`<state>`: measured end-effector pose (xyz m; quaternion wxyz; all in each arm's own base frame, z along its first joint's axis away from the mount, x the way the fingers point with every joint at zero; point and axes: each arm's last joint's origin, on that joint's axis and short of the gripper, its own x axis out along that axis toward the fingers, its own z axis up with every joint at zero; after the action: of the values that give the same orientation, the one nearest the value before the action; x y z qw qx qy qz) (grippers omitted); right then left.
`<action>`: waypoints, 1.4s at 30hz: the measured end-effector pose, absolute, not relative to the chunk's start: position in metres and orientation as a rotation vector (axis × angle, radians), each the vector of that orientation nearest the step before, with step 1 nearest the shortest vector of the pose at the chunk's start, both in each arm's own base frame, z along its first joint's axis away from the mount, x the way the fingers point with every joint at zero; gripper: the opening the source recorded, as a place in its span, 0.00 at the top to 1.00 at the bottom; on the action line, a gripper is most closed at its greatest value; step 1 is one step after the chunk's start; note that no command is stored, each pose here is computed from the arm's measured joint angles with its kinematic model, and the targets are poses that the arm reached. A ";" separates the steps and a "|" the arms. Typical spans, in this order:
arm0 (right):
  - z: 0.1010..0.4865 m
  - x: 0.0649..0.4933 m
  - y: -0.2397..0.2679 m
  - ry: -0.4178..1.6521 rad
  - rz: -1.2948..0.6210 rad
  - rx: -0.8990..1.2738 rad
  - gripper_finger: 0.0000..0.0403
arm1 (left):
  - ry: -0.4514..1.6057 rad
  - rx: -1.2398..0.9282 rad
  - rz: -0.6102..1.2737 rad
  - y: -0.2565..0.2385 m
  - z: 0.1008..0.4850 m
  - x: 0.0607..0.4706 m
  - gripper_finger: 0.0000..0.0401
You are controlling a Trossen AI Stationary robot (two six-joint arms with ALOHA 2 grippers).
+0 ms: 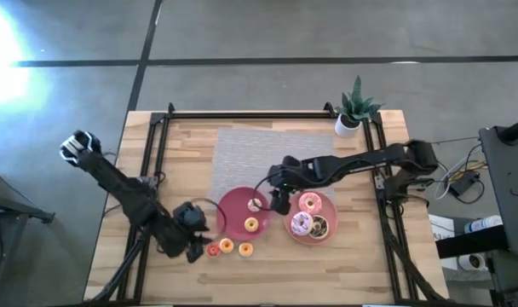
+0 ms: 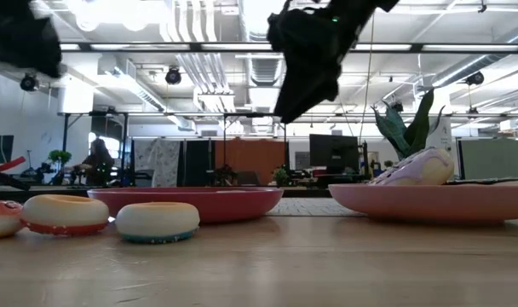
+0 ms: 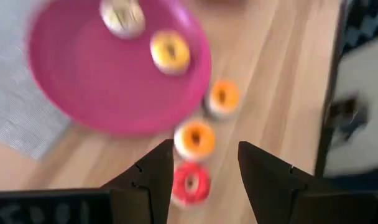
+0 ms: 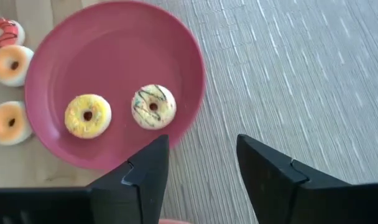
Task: Pick & Place donuts
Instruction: Put the small pink donut on the pink plate
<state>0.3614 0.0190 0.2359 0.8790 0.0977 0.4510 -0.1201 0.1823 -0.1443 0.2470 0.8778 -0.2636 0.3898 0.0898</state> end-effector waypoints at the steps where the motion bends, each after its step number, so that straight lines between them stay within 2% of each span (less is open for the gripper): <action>1: 0.237 0.358 0.019 0.937 -0.254 0.212 0.56 | 0.858 -0.532 0.172 -0.149 0.240 0.184 0.62; 7: 0.231 0.341 0.019 0.945 -0.285 0.269 0.56 | 1.091 -0.493 0.158 -0.171 0.200 0.195 0.62; 15: 0.219 0.332 0.029 0.953 -0.278 0.294 0.56 | 1.093 -0.357 0.056 -0.210 0.198 0.205 0.62; 23: 0.210 0.329 0.035 0.942 -0.261 0.298 0.56 | 1.042 -0.601 0.304 -0.191 0.196 0.195 0.62; 27: 0.211 0.330 0.035 0.934 -0.257 0.295 0.56 | 0.976 -0.728 0.256 -0.184 0.193 0.190 0.62; 31: 0.216 0.334 0.036 0.904 -0.248 0.299 0.56 | 0.939 -0.846 0.233 -0.176 0.174 0.187 0.62; 36: 0.222 0.337 0.037 0.880 -0.241 0.303 0.56 | 0.954 -0.891 0.353 -0.162 0.153 0.180 0.62; 42: 0.225 0.338 0.037 0.875 -0.240 0.305 0.56 | 0.955 -0.889 0.291 -0.165 0.155 0.183 0.62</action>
<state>0.3380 0.0370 0.2246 0.8877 0.1465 0.4208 -0.1155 0.1828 -0.1647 0.1548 0.7850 -0.4120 0.4426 0.1350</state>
